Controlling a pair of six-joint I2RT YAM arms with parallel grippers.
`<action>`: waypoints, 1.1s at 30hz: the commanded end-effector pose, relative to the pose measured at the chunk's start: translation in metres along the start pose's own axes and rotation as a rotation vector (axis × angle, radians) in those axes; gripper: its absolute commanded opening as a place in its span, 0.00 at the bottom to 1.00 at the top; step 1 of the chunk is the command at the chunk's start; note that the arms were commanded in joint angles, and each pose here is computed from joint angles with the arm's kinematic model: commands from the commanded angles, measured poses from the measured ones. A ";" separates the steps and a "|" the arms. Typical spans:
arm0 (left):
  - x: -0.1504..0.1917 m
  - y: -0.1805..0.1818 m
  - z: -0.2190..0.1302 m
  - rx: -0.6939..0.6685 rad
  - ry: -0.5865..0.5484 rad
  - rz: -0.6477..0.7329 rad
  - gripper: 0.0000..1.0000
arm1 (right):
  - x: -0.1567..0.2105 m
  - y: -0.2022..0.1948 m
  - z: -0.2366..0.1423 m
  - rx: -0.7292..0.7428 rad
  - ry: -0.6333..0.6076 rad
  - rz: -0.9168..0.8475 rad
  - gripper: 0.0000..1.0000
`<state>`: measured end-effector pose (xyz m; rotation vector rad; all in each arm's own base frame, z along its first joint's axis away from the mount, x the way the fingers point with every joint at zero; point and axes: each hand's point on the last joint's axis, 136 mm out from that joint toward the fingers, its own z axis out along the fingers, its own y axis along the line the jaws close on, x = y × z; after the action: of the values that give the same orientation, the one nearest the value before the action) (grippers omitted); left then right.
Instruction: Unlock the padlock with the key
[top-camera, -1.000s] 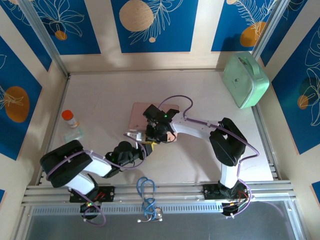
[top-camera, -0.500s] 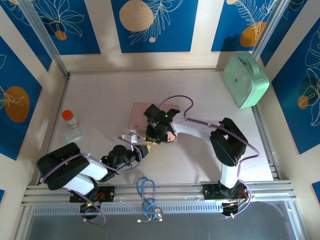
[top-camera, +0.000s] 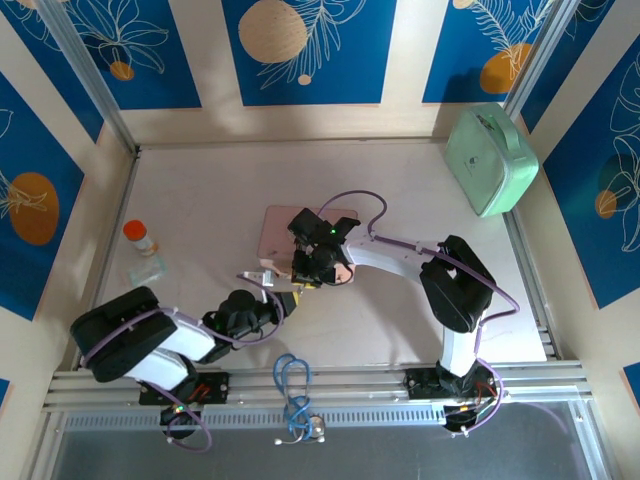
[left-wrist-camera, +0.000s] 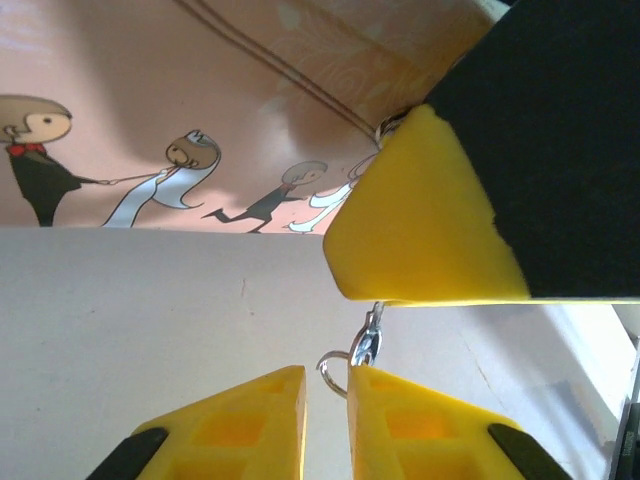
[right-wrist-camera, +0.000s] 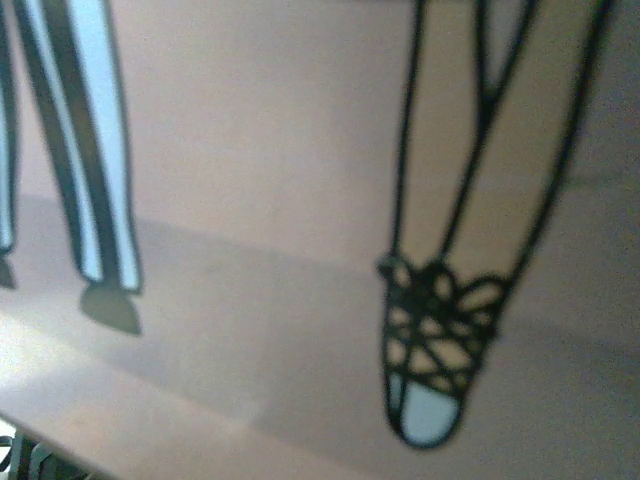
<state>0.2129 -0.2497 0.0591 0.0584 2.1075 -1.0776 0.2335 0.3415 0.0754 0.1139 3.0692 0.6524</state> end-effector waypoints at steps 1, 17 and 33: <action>-0.004 -0.008 0.003 0.048 -0.025 -0.019 0.14 | 0.025 -0.003 -0.002 -0.013 0.137 0.081 0.00; -0.011 -0.014 0.023 0.091 -0.065 -0.080 0.00 | 0.033 -0.005 0.002 -0.009 0.150 0.084 0.00; -0.048 -0.030 0.016 0.111 -0.211 -0.044 0.00 | 0.058 -0.012 0.016 0.032 0.188 0.077 0.00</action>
<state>0.2247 -0.2575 0.0462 -0.0167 2.1055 -1.0911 0.2341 0.3470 0.0723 0.1463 3.0345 0.6712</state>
